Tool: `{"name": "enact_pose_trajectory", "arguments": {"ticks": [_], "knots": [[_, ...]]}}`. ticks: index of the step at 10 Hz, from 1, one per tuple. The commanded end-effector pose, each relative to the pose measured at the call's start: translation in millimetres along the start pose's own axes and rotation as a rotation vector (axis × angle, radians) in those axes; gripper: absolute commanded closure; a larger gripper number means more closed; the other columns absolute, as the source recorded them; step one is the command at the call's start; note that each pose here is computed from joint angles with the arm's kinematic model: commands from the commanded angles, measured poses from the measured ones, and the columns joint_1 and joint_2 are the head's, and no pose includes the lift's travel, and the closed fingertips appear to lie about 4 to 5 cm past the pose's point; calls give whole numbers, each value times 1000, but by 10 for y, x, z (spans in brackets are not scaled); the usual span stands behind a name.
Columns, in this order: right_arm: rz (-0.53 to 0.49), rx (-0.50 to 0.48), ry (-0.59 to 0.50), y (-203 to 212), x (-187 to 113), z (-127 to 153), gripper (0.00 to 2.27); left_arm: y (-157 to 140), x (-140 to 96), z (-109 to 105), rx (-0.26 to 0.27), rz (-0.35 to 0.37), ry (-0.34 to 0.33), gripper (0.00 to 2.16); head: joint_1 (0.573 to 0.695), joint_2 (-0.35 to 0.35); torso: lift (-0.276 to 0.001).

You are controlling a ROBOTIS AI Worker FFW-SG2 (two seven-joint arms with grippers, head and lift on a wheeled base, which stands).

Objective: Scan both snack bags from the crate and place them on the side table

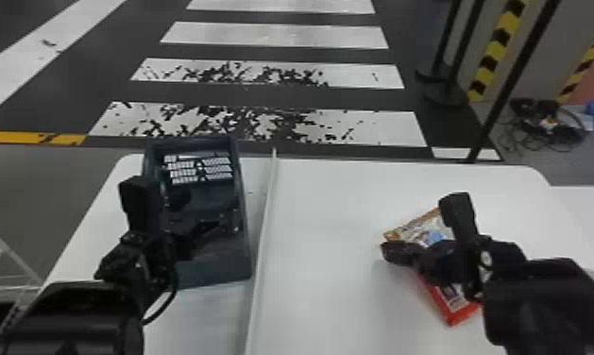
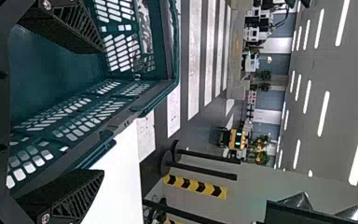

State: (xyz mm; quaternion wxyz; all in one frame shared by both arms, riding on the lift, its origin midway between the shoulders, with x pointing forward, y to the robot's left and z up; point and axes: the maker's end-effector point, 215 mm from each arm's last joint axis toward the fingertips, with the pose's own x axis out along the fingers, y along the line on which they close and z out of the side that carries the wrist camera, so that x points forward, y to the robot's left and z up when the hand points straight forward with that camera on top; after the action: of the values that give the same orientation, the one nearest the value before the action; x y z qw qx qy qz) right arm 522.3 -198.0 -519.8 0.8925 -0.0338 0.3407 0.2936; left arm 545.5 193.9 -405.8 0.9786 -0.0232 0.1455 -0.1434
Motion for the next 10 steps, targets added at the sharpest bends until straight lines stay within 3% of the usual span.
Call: {"name": "enact_pose_trajectory", "arguments": {"ticks": [1, 10], "knots": [[-17, -9, -6, -45, 44, 27, 2240, -1, -5, -7, 0, 0, 1, 83, 695, -4, -98], [-116, -5, -27, -302, 146, 154, 2240, 7, -17, -46, 1, 1, 8, 83, 695, -15, -98]]}}
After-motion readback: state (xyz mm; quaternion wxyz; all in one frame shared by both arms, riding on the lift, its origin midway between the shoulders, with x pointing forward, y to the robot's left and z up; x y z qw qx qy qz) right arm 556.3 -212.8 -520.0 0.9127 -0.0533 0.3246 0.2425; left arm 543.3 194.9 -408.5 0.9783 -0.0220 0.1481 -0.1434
